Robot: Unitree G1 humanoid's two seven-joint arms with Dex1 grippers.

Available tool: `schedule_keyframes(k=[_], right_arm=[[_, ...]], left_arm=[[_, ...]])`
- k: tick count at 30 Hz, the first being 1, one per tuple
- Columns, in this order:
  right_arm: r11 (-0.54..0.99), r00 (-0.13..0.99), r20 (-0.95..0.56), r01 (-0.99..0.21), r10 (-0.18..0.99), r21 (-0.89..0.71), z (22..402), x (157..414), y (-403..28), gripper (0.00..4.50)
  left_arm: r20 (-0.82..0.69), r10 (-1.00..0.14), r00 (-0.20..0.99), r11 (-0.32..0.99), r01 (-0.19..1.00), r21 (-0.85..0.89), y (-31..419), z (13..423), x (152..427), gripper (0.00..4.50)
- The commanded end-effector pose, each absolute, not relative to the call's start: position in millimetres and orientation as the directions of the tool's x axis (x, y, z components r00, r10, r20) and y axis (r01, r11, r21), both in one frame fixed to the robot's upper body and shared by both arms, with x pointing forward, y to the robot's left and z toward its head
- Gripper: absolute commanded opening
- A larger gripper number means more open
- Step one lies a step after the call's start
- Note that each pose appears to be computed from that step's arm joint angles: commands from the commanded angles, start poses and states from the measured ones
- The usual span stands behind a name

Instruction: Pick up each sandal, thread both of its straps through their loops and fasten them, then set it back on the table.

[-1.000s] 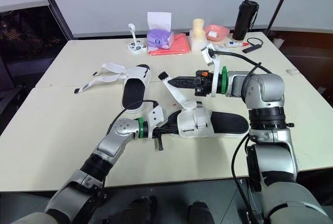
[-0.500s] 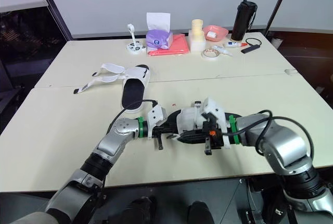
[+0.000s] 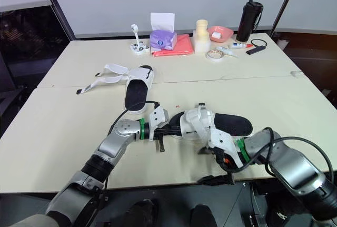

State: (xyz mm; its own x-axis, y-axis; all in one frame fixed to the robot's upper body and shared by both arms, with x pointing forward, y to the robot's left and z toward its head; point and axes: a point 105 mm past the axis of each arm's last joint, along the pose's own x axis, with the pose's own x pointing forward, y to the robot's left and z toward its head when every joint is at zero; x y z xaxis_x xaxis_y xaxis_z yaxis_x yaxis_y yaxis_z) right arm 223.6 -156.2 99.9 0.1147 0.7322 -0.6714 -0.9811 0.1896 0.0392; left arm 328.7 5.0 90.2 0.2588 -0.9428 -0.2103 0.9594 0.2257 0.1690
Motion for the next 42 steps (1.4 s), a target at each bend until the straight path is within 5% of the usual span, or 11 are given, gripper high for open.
schedule_keyframes(k=[1,10,23,26,34,42], right_arm=[[0.252,0.198,-0.615,-0.968,0.763,0.001,124.8,230.1,-158.9,4.45],[0.484,0.374,-0.547,-0.873,0.749,0.065,150.7,252.2,-185.2,4.45],[0.497,0.317,-0.545,-0.840,0.776,0.219,117.6,261.6,-169.0,4.45],[0.483,0.309,-0.537,-0.848,0.785,0.218,120.0,266.4,-163.0,3.75],[0.440,0.279,-0.519,-0.872,0.808,0.216,132.9,265.0,-157.9,0.09],[0.338,0.229,-0.407,-0.915,0.884,0.221,176.0,265.2,-136.9,0.09]], left_arm=[[-0.223,-0.942,0.252,0.215,0.961,0.175,3.5,88.6,327.3,0.00],[-0.222,-0.942,0.252,0.216,0.961,0.174,2.4,87.6,326.6,0.00],[-0.210,-0.946,0.246,0.213,0.962,0.170,-3.9,87.4,324.3,0.00],[-0.213,-0.946,0.243,0.212,0.965,0.157,-2.2,84.6,322.4,0.00],[-0.232,-0.955,0.185,0.156,0.978,0.138,-2.4,82.3,313.4,0.00],[-0.240,-0.954,0.179,0.149,0.979,0.140,-1.0,82.4,314.9,0.00]])
